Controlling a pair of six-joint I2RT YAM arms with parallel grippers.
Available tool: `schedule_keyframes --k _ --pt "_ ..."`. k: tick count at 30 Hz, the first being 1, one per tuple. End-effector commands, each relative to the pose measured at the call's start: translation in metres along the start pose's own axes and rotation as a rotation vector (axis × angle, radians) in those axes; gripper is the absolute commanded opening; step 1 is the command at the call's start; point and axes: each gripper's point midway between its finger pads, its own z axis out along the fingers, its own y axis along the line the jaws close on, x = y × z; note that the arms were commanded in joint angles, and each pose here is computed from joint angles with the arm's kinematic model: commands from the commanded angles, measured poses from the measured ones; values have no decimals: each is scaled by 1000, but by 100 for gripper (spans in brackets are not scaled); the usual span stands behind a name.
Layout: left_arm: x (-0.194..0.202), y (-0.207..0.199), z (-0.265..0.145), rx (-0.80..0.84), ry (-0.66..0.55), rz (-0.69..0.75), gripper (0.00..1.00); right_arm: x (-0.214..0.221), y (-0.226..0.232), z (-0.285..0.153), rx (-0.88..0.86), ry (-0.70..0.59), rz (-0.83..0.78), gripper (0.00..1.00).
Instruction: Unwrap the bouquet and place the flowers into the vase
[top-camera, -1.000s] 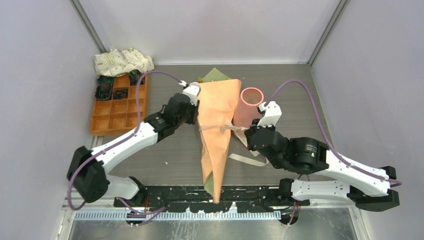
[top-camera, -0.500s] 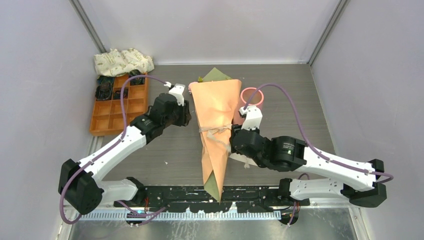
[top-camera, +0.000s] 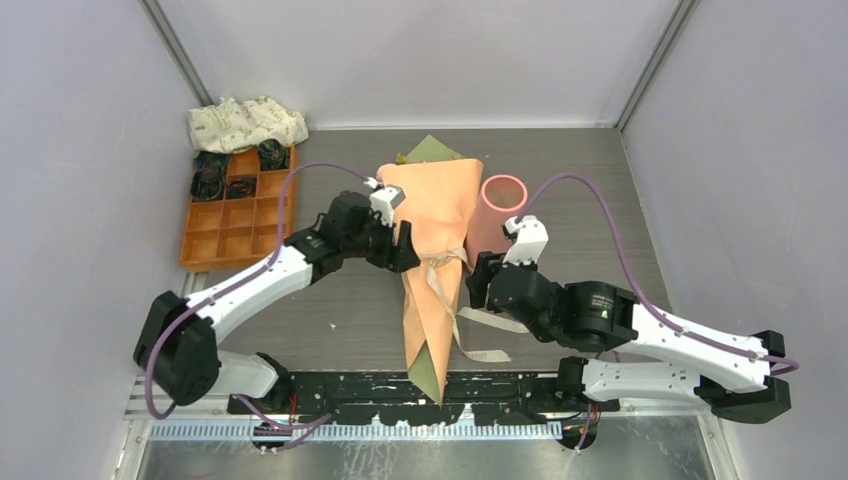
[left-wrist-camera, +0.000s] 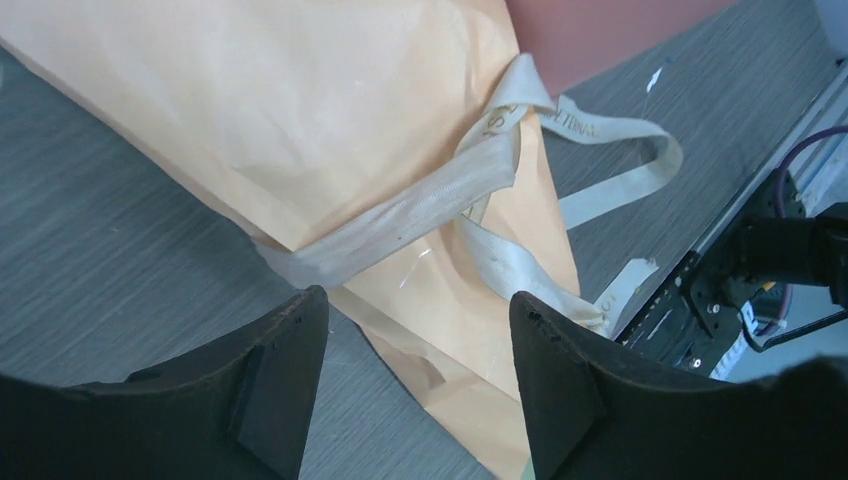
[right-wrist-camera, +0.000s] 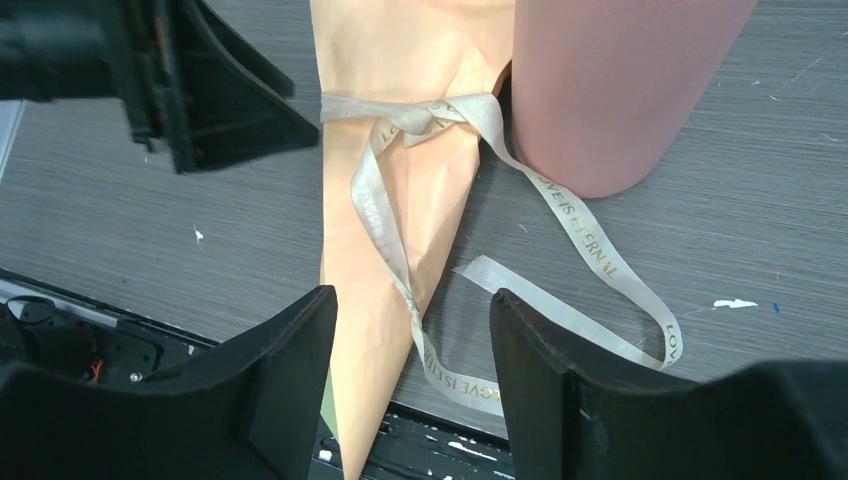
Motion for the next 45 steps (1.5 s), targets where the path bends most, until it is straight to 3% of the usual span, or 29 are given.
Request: schedule_keyframes --k 1,11,22,25,33,38,40,45 --pt "-10 -19 16 58 -4 91 69 -14 7 -3 -18 -50 58 63" --pt "-13 15 36 -165 39 318 71 -11 14 0 -47 -45 63 62" --pt "-2 31 64 -260 97 418 69 -15 11 0 -39 -64 63 62" --pt "-3 28 72 -274 88 439 62 -16 10 0 -37 -71 66 62" --pt "-27 22 67 -353 -45 407 24 -16 9 1 -32 -75 66 60" --pt "-49 47 32 -566 -140 347 14 -13 8 2 -29 -73 65 60" --pt "-58 67 6 -725 -210 280 11 -11 9 4 -30 -72 65 60" --pt "-53 99 -33 -826 -281 105 7 -6 16 11 -34 -61 51 60"
